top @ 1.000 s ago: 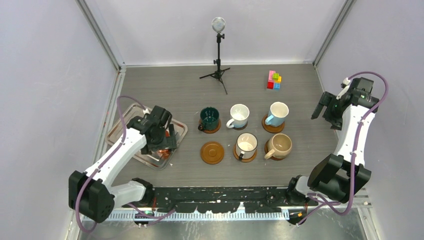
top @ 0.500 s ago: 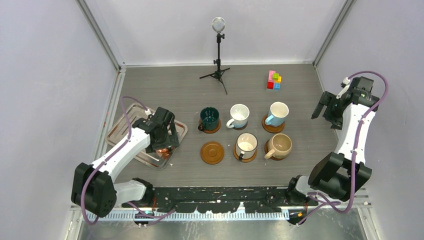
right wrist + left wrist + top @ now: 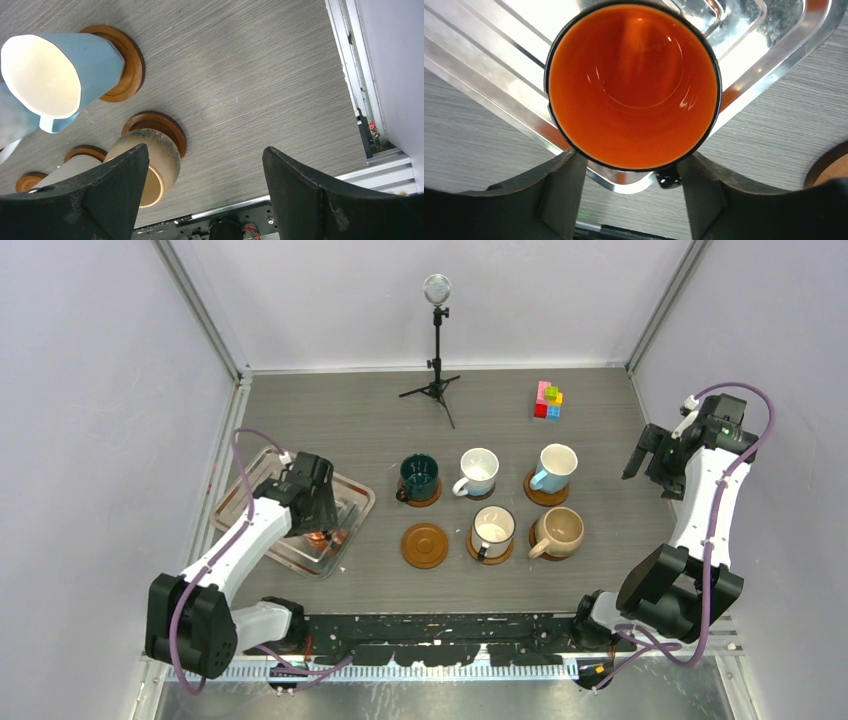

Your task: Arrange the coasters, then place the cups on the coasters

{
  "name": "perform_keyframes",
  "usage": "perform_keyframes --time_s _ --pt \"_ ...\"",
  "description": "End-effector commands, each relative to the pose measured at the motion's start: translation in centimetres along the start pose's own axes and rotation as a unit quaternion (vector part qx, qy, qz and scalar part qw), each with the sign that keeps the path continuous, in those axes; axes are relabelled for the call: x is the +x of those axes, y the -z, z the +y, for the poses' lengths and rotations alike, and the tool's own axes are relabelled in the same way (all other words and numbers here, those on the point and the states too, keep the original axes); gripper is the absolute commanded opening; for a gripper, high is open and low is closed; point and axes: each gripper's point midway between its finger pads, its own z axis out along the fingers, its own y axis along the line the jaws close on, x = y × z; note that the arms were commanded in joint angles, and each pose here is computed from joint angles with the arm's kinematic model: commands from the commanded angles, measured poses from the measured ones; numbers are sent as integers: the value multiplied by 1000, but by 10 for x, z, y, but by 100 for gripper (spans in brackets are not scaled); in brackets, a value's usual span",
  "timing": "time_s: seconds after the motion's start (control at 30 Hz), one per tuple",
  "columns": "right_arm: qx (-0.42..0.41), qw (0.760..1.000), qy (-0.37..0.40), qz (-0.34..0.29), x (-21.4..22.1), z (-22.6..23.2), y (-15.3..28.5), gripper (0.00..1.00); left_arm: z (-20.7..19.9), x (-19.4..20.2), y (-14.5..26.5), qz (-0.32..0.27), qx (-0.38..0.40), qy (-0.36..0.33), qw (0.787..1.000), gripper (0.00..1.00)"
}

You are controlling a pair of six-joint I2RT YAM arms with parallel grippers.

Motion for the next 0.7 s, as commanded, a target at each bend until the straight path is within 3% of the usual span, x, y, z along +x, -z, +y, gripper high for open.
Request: perform_keyframes --time_s 0.0,0.43,0.67 --pt "-4 1000 8 -8 2 1 7 88 5 -24 -2 -44 20 -10 999 62" --pt "-2 1000 9 -5 4 0 5 88 -8 -32 -26 -51 49 -52 996 62" --pt "0 1000 6 -4 3 -1 4 88 -14 -38 -33 -50 60 -42 996 51"
